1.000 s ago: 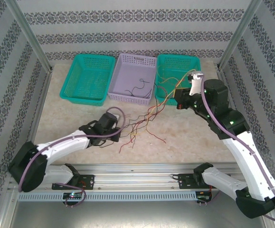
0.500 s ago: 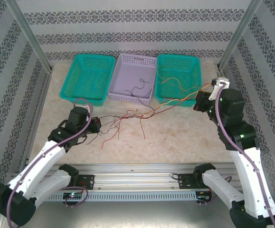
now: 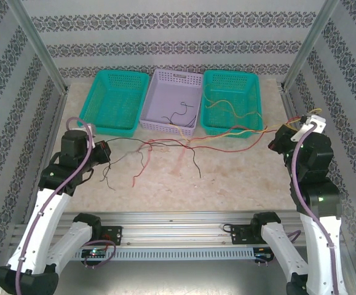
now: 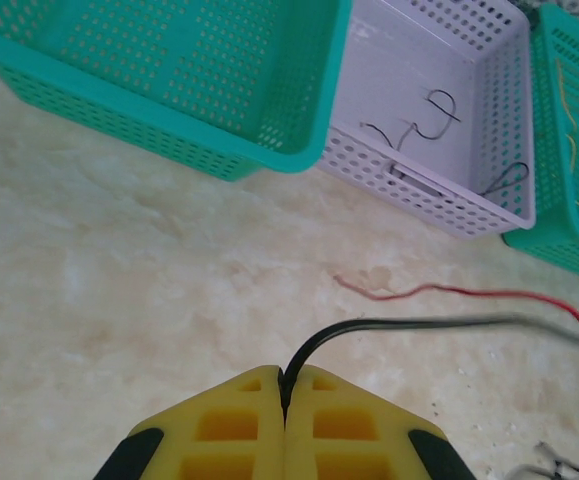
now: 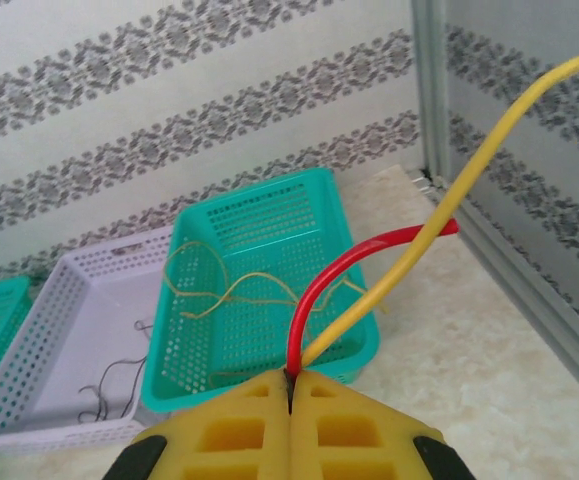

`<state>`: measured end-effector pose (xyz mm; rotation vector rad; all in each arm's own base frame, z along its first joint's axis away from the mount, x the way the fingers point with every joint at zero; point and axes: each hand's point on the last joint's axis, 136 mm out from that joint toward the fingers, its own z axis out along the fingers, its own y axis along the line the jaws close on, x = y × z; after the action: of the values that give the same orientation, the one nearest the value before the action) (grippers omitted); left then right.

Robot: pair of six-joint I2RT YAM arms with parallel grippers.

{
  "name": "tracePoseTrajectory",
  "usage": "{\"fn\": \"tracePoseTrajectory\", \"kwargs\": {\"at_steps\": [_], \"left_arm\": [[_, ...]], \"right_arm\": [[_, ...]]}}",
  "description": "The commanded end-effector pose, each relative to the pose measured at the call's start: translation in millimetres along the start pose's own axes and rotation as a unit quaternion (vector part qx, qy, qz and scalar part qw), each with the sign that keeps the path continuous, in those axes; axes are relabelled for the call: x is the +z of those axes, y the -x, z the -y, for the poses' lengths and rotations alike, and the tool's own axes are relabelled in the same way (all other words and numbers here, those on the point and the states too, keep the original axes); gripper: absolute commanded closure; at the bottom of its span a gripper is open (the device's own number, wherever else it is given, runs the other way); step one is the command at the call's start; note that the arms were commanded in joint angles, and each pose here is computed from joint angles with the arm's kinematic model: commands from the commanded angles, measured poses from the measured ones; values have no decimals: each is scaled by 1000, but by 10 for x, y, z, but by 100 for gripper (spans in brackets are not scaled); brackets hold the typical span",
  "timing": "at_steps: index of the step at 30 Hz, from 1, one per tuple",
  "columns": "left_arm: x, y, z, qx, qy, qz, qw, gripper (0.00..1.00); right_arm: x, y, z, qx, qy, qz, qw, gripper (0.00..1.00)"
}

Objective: Untangle the cables

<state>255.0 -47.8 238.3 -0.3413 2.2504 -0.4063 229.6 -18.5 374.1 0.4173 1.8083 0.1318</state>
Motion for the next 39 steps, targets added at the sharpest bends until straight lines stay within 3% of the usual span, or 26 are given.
{"fn": "tracePoseTrajectory", "kwargs": {"at_steps": [1, 6, 18, 23, 28, 34, 39], "left_arm": [[-89, 3, -114, 7, 22, 4, 1000, 100], [-63, 56, -169, -1, 33, 18, 999, 100], [-2, 368, 122, -30, -33, 55, 998, 100], [15, 397, 274, -28, -69, 45, 996, 100], [59, 387, 418, -29, -107, 31, 993, 100], [43, 412, 648, -26, -156, 25, 987, 100], [67, 341, 855, -33, -203, 13, 978, 100]], "right_arm": [[-115, 104, 207, 24, -47, 38, 998, 100], [-124, 88, 218, 28, -45, 40, 998, 100], [337, -515, -291, 23, 86, -109, 990, 100], [455, -883, -439, 8, 123, -164, 979, 88], [590, -1371, -731, -37, 157, -238, 958, 84], [662, -1666, -1155, -80, 204, -261, 940, 73], [483, -1730, -1861, -95, 329, -245, 907, 58]]}}
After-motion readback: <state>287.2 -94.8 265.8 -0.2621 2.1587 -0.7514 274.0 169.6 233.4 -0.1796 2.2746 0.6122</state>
